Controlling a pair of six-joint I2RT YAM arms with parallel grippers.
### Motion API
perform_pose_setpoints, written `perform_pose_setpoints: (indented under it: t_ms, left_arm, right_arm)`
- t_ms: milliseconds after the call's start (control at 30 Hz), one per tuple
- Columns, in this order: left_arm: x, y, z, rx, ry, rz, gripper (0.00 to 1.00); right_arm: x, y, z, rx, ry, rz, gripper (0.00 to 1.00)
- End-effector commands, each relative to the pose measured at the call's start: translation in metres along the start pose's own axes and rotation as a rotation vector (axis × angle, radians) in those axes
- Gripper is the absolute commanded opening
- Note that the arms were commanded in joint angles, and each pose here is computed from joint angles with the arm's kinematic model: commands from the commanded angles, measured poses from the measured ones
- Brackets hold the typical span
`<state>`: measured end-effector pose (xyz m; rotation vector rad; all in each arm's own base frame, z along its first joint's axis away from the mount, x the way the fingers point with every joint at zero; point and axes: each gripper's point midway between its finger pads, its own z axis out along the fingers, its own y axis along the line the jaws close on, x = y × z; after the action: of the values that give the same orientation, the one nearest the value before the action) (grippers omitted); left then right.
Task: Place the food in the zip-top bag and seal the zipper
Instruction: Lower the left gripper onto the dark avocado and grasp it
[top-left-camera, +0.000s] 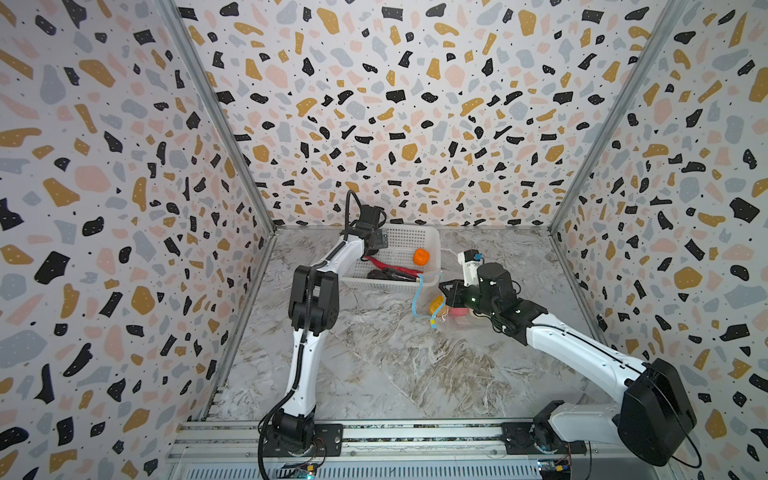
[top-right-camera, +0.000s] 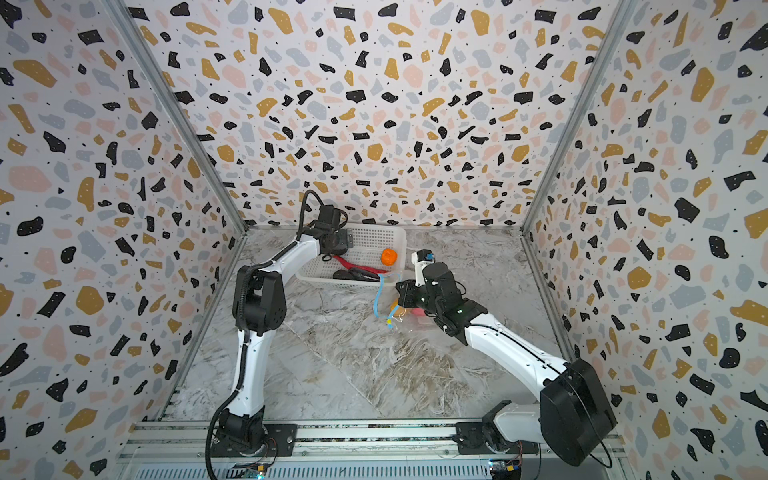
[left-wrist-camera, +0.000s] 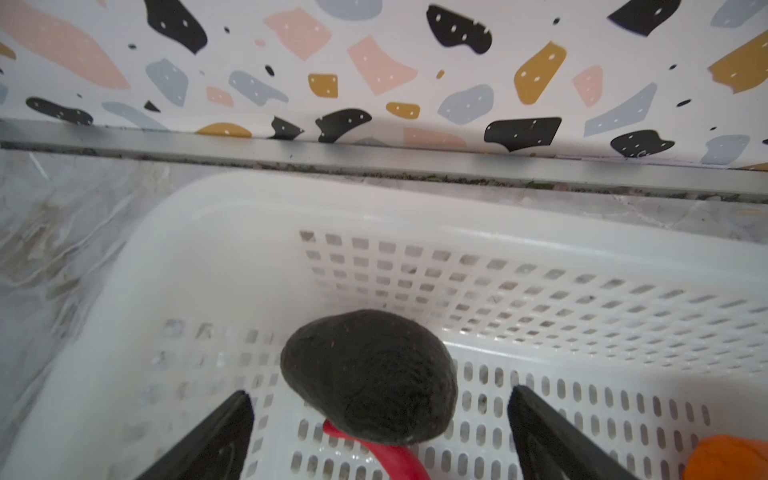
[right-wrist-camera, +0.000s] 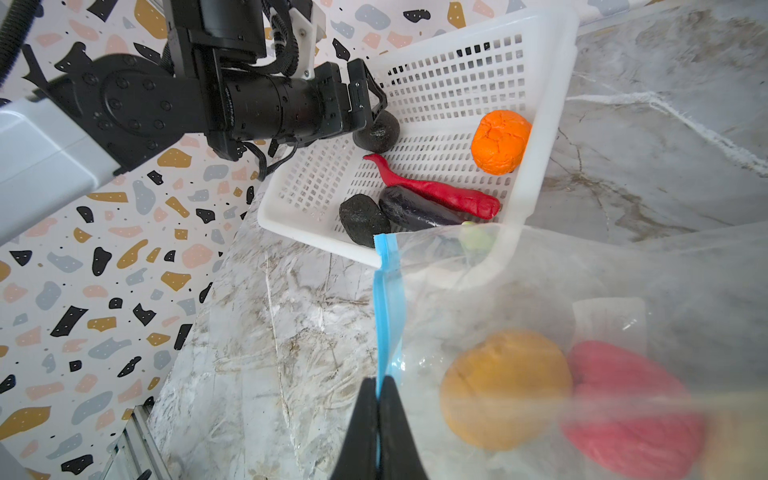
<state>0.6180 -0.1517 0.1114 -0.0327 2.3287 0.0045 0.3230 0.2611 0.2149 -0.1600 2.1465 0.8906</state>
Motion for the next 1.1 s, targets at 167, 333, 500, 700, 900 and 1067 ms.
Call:
perform_pose_setpoints:
  t_ms: [167,333,500,700,900,1067]
  left_arm:
    - [-0.012,-0.01,0.017,0.073,-0.004,0.066,0.97]
    - [-0.007,-0.012,0.022,0.098,0.012,0.079,0.97]
    - [0.004,-0.014,0.029,0.115,0.041,0.085,0.97]
    - [0.016,-0.011,0.031,0.104,0.073,0.074,0.97]
    - [0.015,-0.013,0.02,0.129,0.071,0.058,0.97]
    - [0.016,-0.021,0.013,0.169,0.085,0.051,0.96]
  right_arm:
    - [-0.009,0.012,-0.002,-0.032,-0.021,-0.009,0.0]
    - [-0.009,0.013,-0.002,-0.033,-0.02,-0.01,0.0]
    - [-0.008,0.015,-0.001,-0.031,-0.016,-0.013,0.0]
    - [-0.009,0.017,0.0,-0.03,-0.017,-0.016,0.0]
    - [-0.007,0.017,0.002,-0.028,-0.01,-0.016,0.0]
    - [-0.005,0.017,0.006,-0.03,-0.003,-0.015,0.0]
